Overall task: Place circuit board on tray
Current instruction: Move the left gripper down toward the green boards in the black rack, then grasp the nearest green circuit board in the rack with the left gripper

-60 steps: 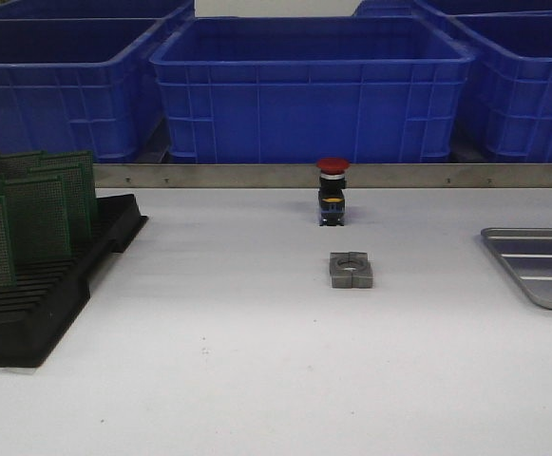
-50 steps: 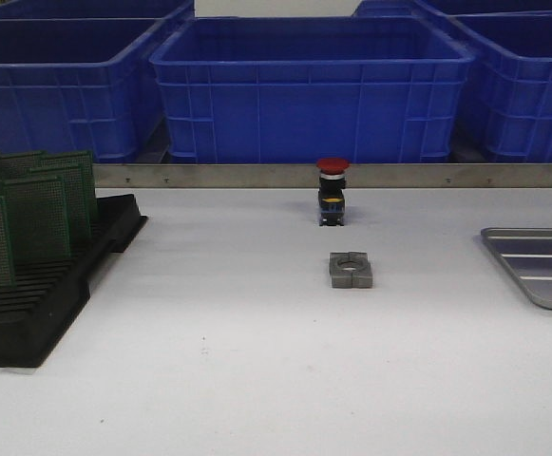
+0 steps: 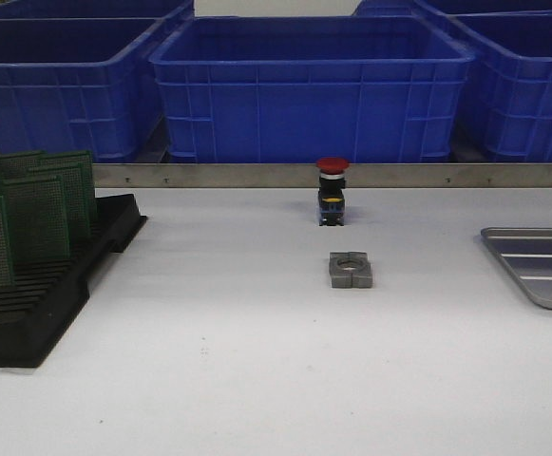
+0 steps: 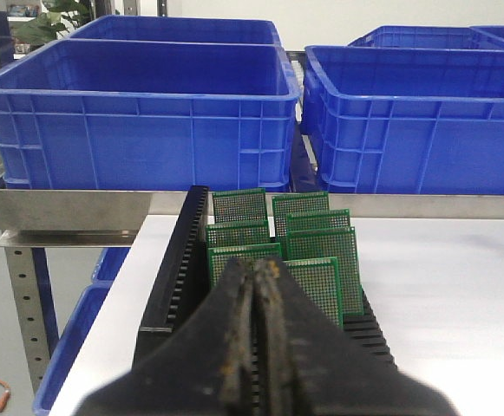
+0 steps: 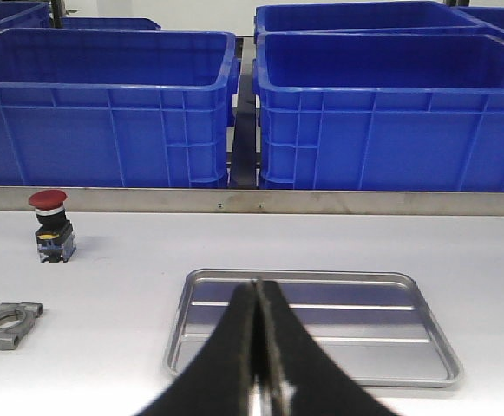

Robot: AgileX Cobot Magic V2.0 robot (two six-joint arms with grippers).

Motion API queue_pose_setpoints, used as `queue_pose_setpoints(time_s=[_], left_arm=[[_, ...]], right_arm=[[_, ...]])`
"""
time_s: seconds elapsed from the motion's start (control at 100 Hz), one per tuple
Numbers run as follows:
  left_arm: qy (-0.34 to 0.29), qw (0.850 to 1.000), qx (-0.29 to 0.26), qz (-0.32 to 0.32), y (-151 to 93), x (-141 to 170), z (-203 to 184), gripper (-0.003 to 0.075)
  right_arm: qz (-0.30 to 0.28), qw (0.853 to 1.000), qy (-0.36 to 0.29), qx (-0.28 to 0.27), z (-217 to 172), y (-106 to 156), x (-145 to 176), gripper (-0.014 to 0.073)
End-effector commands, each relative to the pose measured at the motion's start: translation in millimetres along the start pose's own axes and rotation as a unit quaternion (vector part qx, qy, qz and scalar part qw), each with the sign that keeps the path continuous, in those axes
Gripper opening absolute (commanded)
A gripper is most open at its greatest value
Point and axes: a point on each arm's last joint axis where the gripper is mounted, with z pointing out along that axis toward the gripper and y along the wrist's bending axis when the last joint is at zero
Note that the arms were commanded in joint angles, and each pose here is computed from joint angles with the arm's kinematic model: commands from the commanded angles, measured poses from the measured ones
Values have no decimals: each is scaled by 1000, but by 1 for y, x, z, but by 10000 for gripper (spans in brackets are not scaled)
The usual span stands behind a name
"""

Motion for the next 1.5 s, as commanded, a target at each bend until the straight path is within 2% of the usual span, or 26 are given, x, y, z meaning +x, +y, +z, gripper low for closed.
queue_pose_setpoints(time_s=[0.0,0.21,0.45,0.73,0.89,0.96,1.16,1.22,1.29,1.33,1.38,1.43,1.49], left_arm=[[-67,998,3,15,-1,-23,-6,-20],[-61,998,-2,20,-2,-61,-18,-20],[31,999,-11,18,-3,-93,-16,-20],[154,988,-19,17,-4,-132,24,-20],[223,974,-22,22,-5,-146,60,-13],[261,964,-13,42,-6,-148,77,46],[344,930,58,118,-13,-149,128,383],[359,920,79,135,-15,-148,142,412],[379,901,112,177,-17,-145,159,407],[393,882,146,218,-19,-140,170,407],[405,864,179,238,-22,-136,178,407],[416,838,227,271,-25,-130,188,407],[409,792,303,338,-29,-120,199,407]], right_arm=[[-4,998,-56,2,-3,0,-12,-61],[-4,998,-56,2,-3,0,-12,-61],[-4,998,-56,2,-3,0,-12,-61],[-4,998,-56,2,-3,0,-12,-61],[-4,998,-56,2,-3,0,-12,-61],[-4,998,-56,2,-3,0,-12,-61],[-4,998,-56,2,-3,0,-12,-61],[-4,998,-56,2,-3,0,-12,-61],[-4,998,-56,2,-3,0,-12,-61],[-4,998,-56,2,-3,0,-12,-61],[-4,998,-56,2,-3,0,-12,-61],[-4,998,-56,2,-3,0,-12,-61],[-4,998,-56,2,-3,0,-12,-61]])
